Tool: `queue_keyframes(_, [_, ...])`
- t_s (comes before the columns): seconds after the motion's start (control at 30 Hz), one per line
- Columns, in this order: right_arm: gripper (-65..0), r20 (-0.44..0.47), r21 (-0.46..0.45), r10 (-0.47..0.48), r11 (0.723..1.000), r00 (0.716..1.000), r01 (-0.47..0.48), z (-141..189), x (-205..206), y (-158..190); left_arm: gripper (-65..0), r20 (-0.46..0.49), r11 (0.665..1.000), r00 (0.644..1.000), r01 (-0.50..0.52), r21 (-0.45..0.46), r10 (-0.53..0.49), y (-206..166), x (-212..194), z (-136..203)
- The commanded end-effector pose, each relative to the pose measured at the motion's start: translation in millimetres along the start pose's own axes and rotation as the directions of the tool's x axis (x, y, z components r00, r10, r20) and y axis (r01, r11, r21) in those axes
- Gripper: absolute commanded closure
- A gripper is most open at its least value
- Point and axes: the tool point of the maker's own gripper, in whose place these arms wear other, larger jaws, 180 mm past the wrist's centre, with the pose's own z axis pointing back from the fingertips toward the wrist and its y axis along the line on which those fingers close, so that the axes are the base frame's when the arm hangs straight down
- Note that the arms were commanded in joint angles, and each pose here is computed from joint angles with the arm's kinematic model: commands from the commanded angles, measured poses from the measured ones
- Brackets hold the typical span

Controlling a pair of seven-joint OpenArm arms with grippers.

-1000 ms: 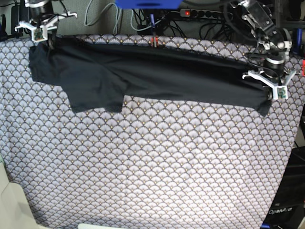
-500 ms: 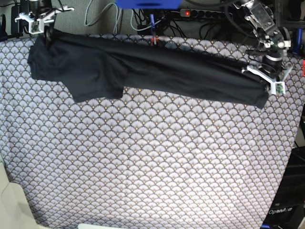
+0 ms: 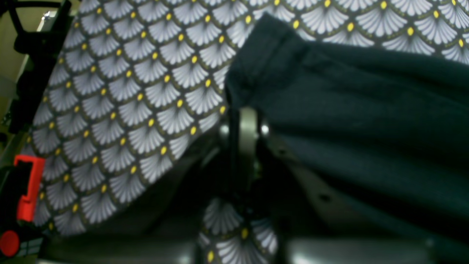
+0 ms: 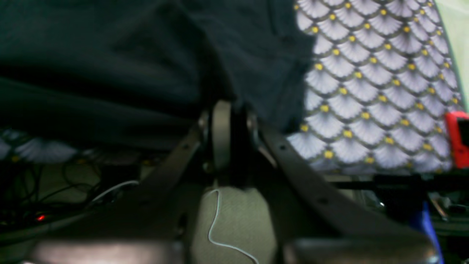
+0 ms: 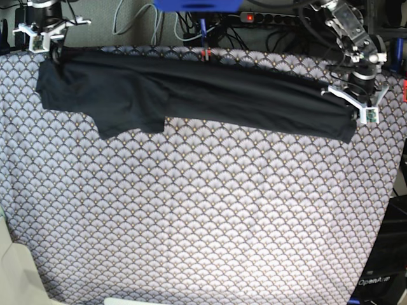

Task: Fold the T-shirt properly
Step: 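Lay the folded edge down and open the right gripper, then lower the right gripper onto the folded shirt's sleeve end and grasp it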

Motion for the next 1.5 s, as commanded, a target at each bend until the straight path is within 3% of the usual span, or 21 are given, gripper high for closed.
queue_keyframes(0.0, [-10.2,0.024,-0.035,0.016,0.999,1.000,-0.015,4.7,6.2,-12.1,-11.1,0.049,0.999,0.999,0.005,0.036,-0.007,12.2,14.4,2.2])
queue_keyframes(0.1, [-15.0,0.024,-0.034,0.015,0.999,1.000,-0.014,4.3,6.1,-12.0,-21.7,0.045,0.999,0.999,0.011,0.032,-0.012,11.7,11.2,5.1])
queue_keyframes(0.17, [-17.6,0.025,-0.036,0.015,0.999,1.000,-0.014,4.1,6.5,-12.5,-24.5,0.052,1.000,0.999,-0.004,0.026,0.002,10.9,11.1,6.3])
queue_keyframes(0.3, [-20.2,0.012,-0.036,0.013,0.999,1.000,-0.013,4.0,3.7,-12.4,-24.5,0.083,0.997,0.996,-0.015,-0.069,0.021,-3.9,17.4,8.2])
queue_keyframes(0.53, [-20.3,-0.095,-0.056,0.046,0.997,0.994,-0.051,-0.3,-8.5,-31.1,-24.5,0.074,0.998,0.996,-0.042,-0.042,0.045,14.1,10.0,13.1])
queue_keyframes(0.7, [-20.3,-0.068,-0.129,0.033,0.991,0.997,-0.042,-2.1,1.4,-52.2,-24.6,0.074,0.998,0.996,-0.043,-0.040,0.046,14.7,9.9,13.2])
queue_keyframes(0.97, [-20.3,-0.016,-0.198,0.106,0.974,0.994,-0.107,-8.5,32.3,-93.2,-24.8,0.068,0.998,0.997,-0.040,-0.047,0.044,13.4,7.5,13.9])
queue_keyframes(1.17, [-20.2,0.080,-0.232,0.142,0.965,0.987,-0.120,-33.8,79.2,-106.8,-37.6,0.069,0.998,0.996,-0.056,-0.024,0.057,20.9,5.9,16.2])
queue_keyframes(1.3, [-20.2,0.046,-0.202,0.210,0.959,0.977,-0.197,-57.6,116.5,-96.8,-35.2,0.069,0.998,0.996,-0.057,-0.018,0.058,23.1,5.6,17.0])
queue_keyframes(1.47, [-20.3,-0.030,-0.112,0.288,0.951,0.957,-0.290,-89.5,155.7,-56.1,-34.9,0.066,0.998,0.996,-0.056,-0.017,0.057,23.3,4.6,17.6])
